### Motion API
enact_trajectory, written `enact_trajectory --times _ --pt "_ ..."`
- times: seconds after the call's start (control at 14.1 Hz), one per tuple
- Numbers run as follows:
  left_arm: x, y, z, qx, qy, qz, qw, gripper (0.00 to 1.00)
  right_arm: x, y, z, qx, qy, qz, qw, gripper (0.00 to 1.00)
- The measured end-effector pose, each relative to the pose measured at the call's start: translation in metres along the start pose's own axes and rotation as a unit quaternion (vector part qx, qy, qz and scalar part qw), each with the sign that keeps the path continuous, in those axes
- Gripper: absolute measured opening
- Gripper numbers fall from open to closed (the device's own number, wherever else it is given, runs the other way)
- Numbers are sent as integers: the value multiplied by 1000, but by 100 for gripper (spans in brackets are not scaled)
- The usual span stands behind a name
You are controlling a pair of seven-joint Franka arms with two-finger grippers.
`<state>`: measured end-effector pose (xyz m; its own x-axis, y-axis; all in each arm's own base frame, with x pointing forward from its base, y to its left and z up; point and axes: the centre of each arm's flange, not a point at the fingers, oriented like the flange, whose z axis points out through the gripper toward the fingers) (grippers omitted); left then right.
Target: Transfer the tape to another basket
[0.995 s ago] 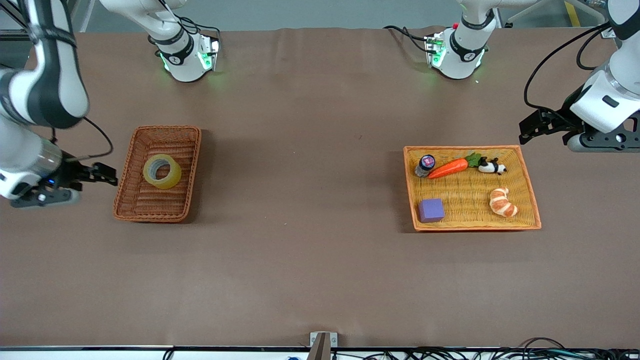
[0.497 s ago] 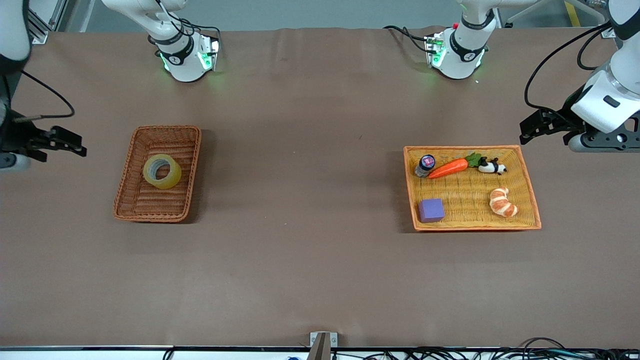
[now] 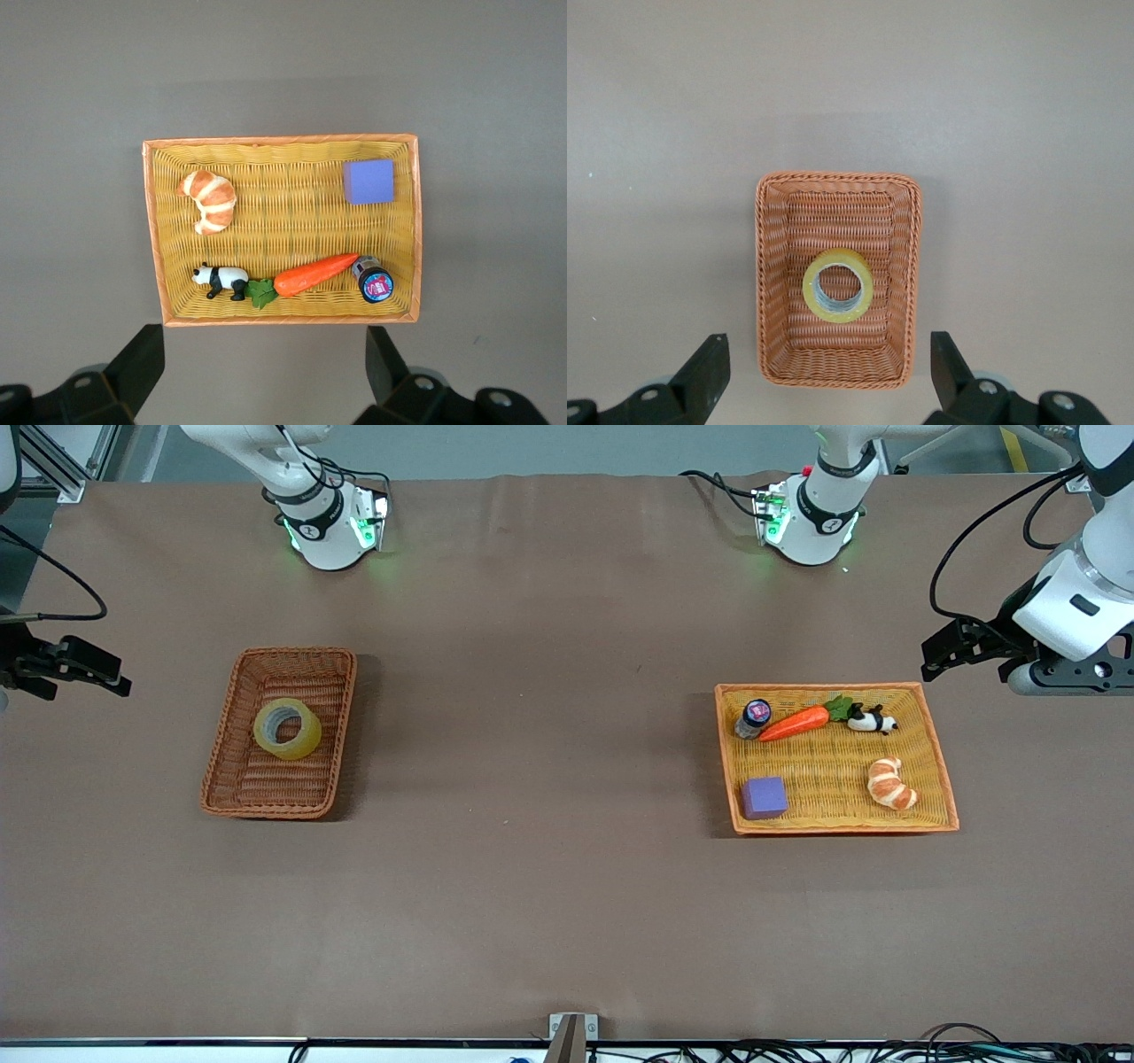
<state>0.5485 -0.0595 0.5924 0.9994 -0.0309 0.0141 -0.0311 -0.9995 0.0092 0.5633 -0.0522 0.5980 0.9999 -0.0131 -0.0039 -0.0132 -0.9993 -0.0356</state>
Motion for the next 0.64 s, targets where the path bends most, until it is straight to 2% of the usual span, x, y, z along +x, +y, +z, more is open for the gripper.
enact_trajectory --times 0.64 --pt "1 0 2 0 -2 0 1000 100 -2 -1 -3 -3 0 18 1000 100"
